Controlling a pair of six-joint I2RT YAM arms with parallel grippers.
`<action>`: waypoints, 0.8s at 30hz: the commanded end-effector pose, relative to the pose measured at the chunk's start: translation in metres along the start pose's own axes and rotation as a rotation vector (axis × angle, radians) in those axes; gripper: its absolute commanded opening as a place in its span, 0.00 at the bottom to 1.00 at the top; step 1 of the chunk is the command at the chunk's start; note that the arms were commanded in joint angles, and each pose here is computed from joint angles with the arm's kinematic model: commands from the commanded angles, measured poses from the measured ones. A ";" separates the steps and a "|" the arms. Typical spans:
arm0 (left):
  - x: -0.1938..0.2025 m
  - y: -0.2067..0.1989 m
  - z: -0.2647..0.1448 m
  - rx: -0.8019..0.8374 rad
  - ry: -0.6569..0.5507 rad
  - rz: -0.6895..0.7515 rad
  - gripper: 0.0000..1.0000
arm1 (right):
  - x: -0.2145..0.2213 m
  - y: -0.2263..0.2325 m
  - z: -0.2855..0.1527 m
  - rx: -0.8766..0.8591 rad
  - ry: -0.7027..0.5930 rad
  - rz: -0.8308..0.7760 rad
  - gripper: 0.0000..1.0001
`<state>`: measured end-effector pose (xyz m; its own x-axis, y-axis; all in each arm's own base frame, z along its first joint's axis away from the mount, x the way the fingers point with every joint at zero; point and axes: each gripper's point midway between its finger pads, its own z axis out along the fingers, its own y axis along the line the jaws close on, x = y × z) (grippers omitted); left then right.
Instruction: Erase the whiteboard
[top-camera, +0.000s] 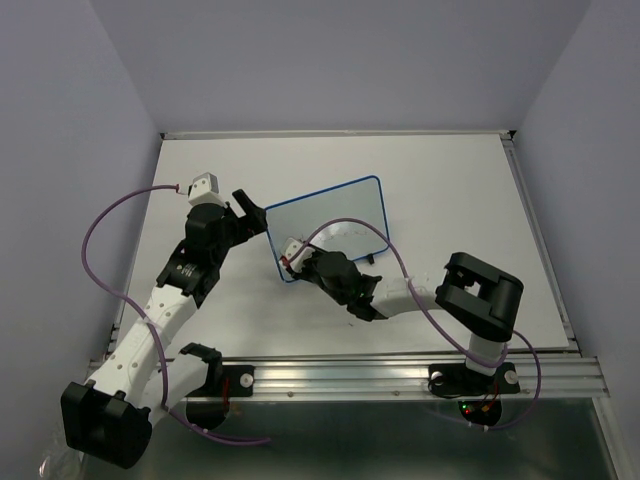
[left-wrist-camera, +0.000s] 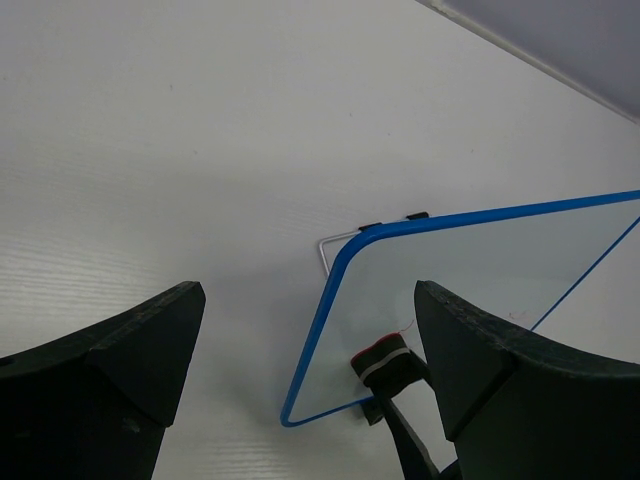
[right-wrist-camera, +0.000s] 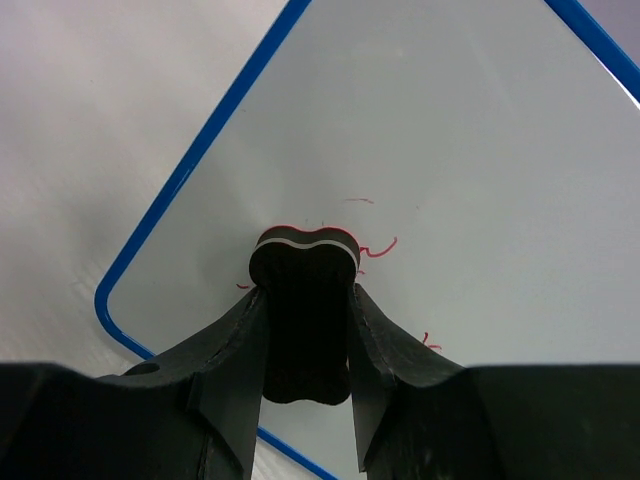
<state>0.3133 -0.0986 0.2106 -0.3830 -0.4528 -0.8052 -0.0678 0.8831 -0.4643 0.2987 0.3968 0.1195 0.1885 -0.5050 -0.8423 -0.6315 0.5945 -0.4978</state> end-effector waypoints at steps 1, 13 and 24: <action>-0.008 -0.004 -0.002 0.017 -0.043 -0.003 0.99 | 0.008 -0.029 -0.003 0.156 0.055 0.021 0.01; -0.008 -0.006 -0.004 0.026 -0.044 -0.004 0.99 | 0.006 -0.079 -0.013 0.399 0.061 0.162 0.01; -0.008 -0.008 -0.005 0.032 -0.044 -0.003 0.99 | -0.035 -0.050 -0.007 0.131 -0.117 -0.044 0.04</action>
<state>0.3119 -0.1006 0.2122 -0.3819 -0.4520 -0.8061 -0.0590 0.8824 -0.4668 0.3234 0.3593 0.1334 0.1254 -0.5056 -0.8536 -0.4712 0.7268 -0.4997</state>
